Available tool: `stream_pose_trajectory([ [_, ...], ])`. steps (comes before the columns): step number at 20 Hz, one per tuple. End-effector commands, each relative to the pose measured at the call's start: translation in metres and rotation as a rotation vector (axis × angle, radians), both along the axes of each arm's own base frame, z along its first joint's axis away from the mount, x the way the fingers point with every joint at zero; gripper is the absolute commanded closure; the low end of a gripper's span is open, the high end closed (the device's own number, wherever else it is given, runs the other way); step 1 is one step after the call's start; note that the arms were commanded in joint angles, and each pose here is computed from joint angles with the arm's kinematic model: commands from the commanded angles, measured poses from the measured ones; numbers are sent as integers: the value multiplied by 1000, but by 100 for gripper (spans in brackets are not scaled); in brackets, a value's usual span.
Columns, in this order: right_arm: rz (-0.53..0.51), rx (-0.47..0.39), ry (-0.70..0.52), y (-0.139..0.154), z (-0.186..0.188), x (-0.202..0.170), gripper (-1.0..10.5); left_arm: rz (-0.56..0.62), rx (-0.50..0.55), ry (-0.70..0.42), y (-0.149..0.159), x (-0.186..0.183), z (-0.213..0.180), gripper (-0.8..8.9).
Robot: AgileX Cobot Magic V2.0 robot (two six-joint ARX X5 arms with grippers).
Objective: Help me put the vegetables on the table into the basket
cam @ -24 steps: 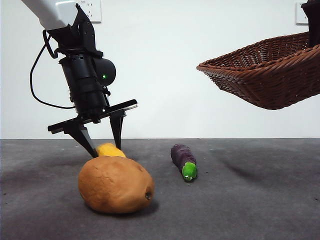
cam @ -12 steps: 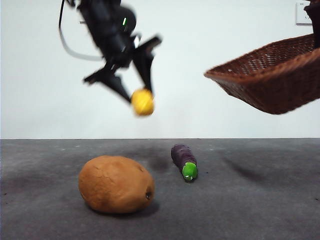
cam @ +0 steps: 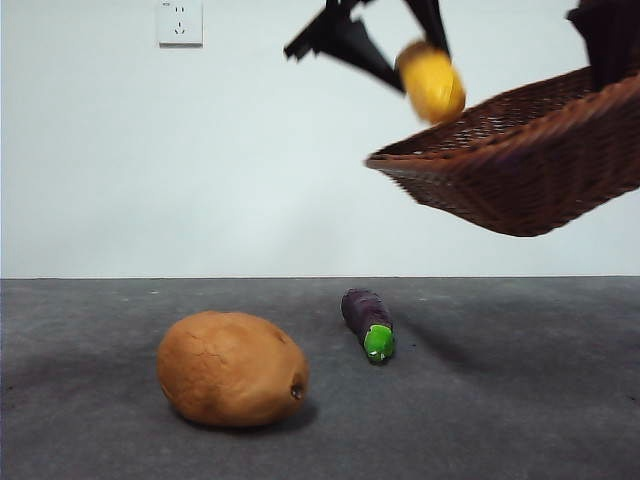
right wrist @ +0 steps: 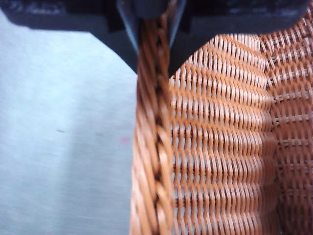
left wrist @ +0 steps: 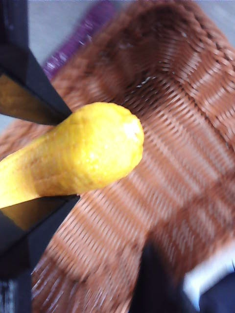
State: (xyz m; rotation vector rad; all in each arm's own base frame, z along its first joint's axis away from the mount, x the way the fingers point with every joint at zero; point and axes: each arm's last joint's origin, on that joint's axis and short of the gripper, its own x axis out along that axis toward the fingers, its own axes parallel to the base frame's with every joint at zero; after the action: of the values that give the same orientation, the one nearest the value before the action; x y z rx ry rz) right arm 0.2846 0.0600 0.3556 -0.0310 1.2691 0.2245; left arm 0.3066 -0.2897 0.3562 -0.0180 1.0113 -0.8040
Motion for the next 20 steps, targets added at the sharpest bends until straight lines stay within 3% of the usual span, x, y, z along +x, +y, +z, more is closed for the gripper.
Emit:
stream_pose_trajectory([
  [1, 21, 22, -5, 12, 2, -3, 963, 22, 33, 43, -3, 5, -14, 813],
  [2, 30, 24, -5, 17, 2, -4, 963, 22, 41, 50, -4, 7, -18, 779],
  [5, 44, 27, -6, 23, 2, -6, 963, 33, 52, 63, 2, 12, -21, 250],
  [11, 36, 26, -5, 26, 2, -6, 963, 22, 96, 90, 10, 8, -19, 222],
  [17, 23, -9, -8, 24, 0, -5, 963, -131, 334, 48, 35, -17, -6, 223],
  [20, 13, -36, -11, 24, -1, -5, 963, -130, 303, 6, 44, -28, 13, 224],
])
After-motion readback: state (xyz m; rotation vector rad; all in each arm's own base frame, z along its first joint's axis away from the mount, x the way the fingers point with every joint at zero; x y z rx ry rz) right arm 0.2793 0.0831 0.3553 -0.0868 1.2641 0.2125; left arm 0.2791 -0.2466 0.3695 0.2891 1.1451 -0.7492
